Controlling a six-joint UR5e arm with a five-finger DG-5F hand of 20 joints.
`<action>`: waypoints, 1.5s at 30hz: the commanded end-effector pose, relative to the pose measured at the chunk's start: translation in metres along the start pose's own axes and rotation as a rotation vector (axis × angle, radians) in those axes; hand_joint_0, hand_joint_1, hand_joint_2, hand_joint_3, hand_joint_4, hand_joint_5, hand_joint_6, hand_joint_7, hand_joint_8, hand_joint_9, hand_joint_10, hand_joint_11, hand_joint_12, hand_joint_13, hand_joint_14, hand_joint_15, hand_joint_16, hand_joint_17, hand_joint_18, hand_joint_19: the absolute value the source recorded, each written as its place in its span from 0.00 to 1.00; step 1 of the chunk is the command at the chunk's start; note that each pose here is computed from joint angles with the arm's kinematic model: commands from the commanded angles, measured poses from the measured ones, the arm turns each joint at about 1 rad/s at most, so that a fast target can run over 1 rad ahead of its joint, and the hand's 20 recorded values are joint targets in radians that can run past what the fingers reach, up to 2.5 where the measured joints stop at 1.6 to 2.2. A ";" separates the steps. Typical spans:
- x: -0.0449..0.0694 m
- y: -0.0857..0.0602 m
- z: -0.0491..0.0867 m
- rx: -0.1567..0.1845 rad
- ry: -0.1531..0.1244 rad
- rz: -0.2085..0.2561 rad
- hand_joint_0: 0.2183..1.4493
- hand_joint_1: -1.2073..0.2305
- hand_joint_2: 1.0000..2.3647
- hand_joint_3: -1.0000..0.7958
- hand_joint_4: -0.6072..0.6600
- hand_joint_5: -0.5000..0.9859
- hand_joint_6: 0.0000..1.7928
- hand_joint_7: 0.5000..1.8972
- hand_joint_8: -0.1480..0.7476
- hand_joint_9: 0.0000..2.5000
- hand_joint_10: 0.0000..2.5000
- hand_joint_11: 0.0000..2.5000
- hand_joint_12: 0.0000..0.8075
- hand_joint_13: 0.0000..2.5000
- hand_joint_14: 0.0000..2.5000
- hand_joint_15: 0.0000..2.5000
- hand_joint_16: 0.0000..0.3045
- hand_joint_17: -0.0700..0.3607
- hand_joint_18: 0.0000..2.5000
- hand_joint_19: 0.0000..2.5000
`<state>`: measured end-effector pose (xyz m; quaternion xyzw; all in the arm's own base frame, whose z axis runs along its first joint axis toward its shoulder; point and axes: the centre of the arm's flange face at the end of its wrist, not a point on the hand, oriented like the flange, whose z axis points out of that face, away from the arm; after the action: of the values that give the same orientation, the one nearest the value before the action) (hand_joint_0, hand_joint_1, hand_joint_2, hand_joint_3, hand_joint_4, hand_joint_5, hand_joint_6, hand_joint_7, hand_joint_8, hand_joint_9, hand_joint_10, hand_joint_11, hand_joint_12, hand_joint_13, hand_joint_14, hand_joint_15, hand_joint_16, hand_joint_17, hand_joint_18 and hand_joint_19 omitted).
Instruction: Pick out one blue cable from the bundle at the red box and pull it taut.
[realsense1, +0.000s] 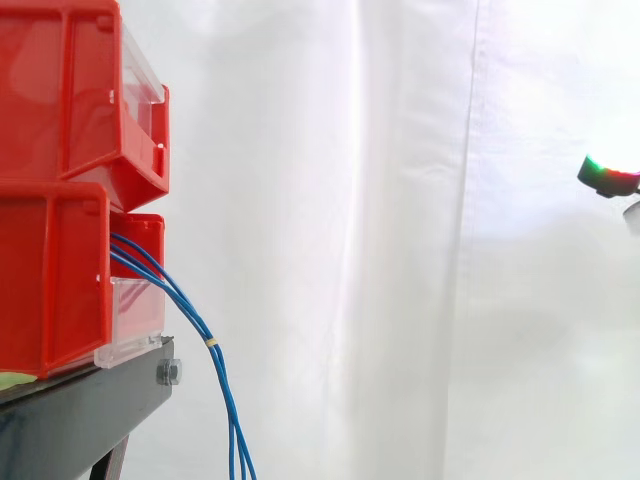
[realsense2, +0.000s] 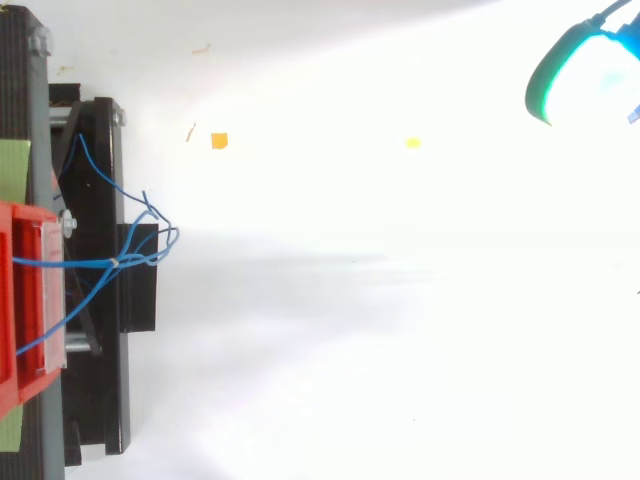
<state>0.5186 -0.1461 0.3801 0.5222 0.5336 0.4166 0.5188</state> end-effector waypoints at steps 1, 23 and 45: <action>0.001 -0.001 -0.001 0.011 0.005 -0.001 0.28 0.44 0.00 0.29 0.69 0.20 0.28 0.14 0.47 0.26 0.00 0.05 0.45 0.19 0.00 0.05 0.17 0.43 0.14 0.15; 0.025 -0.052 0.052 -0.007 -0.038 -0.121 0.30 0.44 0.00 0.30 0.72 0.21 0.28 0.15 0.49 0.28 0.00 0.07 0.46 0.21 0.00 0.06 0.16 0.42 0.17 0.17; 0.072 -0.113 0.180 -0.110 -0.109 -0.169 0.31 0.44 0.00 0.30 0.73 0.22 0.28 0.16 0.50 0.32 0.00 0.08 0.47 0.24 0.00 0.07 0.16 0.42 0.20 0.17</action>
<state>0.6812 -0.1071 0.2489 0.4761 0.5257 0.3840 0.5912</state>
